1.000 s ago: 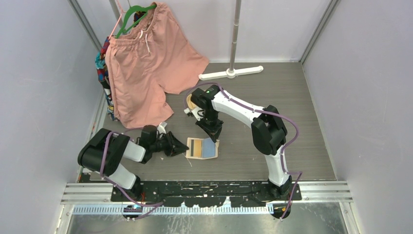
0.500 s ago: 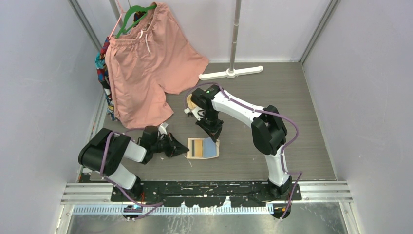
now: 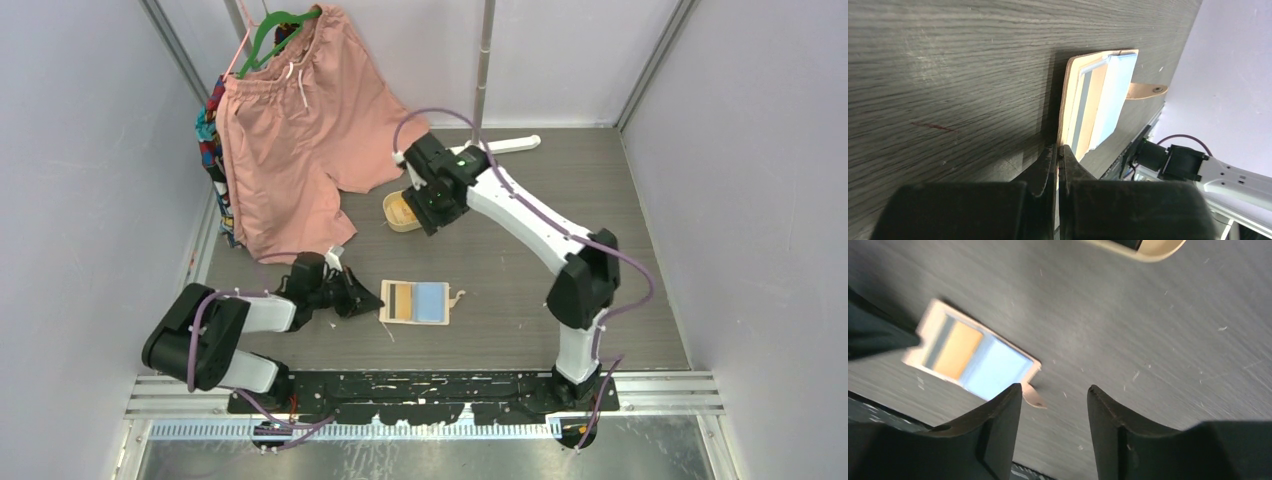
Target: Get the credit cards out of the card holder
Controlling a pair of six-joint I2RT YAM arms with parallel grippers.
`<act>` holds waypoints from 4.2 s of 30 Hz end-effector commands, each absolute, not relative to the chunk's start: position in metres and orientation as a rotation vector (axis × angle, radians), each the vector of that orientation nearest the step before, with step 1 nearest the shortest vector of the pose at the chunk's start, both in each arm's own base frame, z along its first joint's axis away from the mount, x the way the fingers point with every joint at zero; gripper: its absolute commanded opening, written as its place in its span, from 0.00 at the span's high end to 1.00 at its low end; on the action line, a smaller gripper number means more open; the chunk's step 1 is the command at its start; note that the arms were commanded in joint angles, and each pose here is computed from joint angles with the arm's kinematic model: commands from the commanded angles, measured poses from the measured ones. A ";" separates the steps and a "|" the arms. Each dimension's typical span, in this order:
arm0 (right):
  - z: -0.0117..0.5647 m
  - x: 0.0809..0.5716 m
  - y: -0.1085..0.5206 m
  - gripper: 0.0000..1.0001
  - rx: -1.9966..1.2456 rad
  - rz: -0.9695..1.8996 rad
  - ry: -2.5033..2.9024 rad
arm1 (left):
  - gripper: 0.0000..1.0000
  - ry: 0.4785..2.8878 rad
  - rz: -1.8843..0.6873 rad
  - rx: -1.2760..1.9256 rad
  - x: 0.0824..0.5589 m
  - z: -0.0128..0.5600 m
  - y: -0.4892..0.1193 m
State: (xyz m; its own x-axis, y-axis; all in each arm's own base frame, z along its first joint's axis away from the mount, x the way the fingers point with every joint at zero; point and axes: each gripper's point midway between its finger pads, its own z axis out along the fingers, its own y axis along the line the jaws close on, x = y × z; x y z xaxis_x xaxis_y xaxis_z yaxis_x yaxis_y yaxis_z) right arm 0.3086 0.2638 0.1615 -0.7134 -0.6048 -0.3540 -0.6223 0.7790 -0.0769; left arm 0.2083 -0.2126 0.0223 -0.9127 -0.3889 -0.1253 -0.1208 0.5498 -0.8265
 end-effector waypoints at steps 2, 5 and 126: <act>0.260 0.315 0.319 0.32 -0.488 0.605 2.277 | 1.00 2.506 -1.163 -0.358 0.215 0.024 -0.203; 0.261 0.295 0.339 0.18 -0.315 0.945 2.223 | 1.00 2.503 -1.133 -0.355 0.215 0.024 -0.200; 0.070 0.201 0.395 0.19 0.010 1.545 2.312 | 1.00 2.763 -0.703 -0.370 0.185 -0.035 -0.163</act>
State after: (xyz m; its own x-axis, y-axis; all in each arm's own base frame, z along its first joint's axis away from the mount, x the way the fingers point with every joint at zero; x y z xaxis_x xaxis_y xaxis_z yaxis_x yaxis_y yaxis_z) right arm 0.2062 0.3755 0.0535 -0.9269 0.2353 -0.2923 -0.1535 0.4731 0.8676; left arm 0.2205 -0.1991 0.0147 -0.9107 -0.3221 -0.2586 -0.0661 0.7316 -0.6785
